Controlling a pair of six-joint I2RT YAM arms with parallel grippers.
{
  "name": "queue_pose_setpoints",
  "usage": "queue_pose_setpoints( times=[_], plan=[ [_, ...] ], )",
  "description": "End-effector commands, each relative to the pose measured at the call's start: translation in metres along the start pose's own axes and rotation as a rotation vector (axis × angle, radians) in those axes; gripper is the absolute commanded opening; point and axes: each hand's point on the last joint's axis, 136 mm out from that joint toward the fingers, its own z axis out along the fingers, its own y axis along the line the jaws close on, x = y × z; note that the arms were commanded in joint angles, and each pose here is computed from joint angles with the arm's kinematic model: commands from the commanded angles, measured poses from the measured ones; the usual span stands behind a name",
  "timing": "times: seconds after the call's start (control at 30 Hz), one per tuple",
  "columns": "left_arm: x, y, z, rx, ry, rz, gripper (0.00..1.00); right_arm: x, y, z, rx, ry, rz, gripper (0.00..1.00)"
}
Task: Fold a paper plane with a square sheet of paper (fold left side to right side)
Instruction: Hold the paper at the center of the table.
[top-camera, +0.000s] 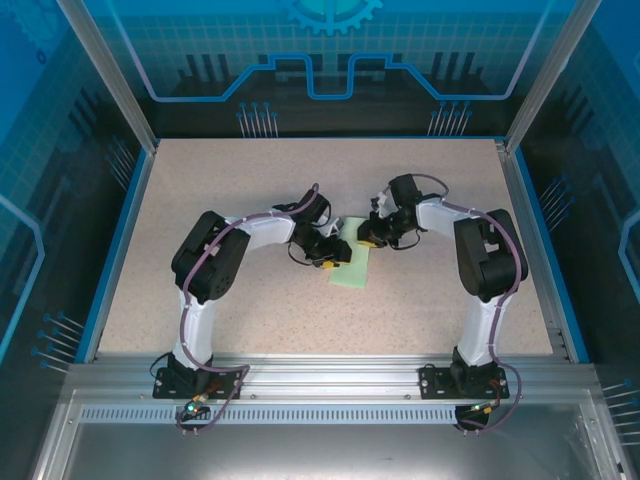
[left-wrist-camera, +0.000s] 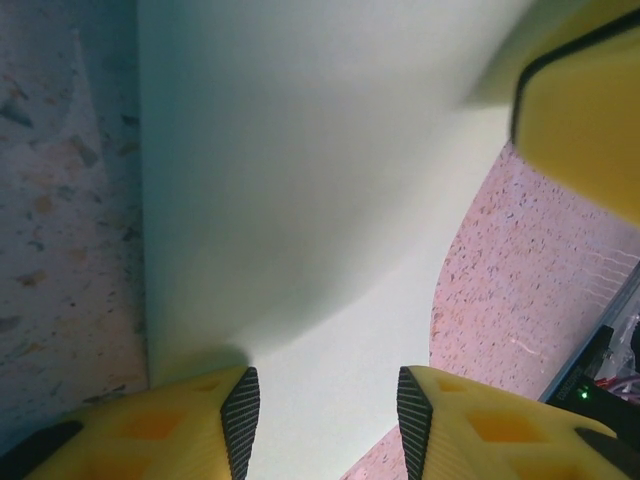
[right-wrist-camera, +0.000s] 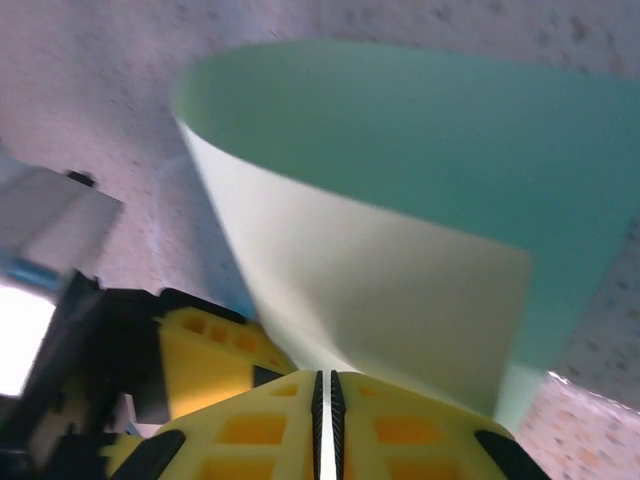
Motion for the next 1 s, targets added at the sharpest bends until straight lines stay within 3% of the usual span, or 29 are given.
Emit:
queue_pose_setpoints(
  times=[0.0, 0.17, 0.4, 0.97],
  plan=[
    [0.03, 0.037, 0.019, -0.15, 0.087, -0.062, 0.46, -0.014, 0.025, 0.001, -0.073, -0.015, -0.016, 0.12],
    [0.03, 0.037, 0.019, -0.16, 0.087, -0.06, 0.46, -0.014, 0.029, 0.023, -0.063, 0.016, -0.014, 0.12],
    [0.031, 0.038, 0.019, -0.166, 0.091, -0.061, 0.46, -0.017, 0.004, 0.036, 0.04, 0.02, -0.001, 0.12],
    [0.034, 0.041, 0.019, -0.177, 0.099, -0.067, 0.46, -0.024, -0.03, 0.027, 0.161, 0.013, 0.013, 0.13]
  ],
)
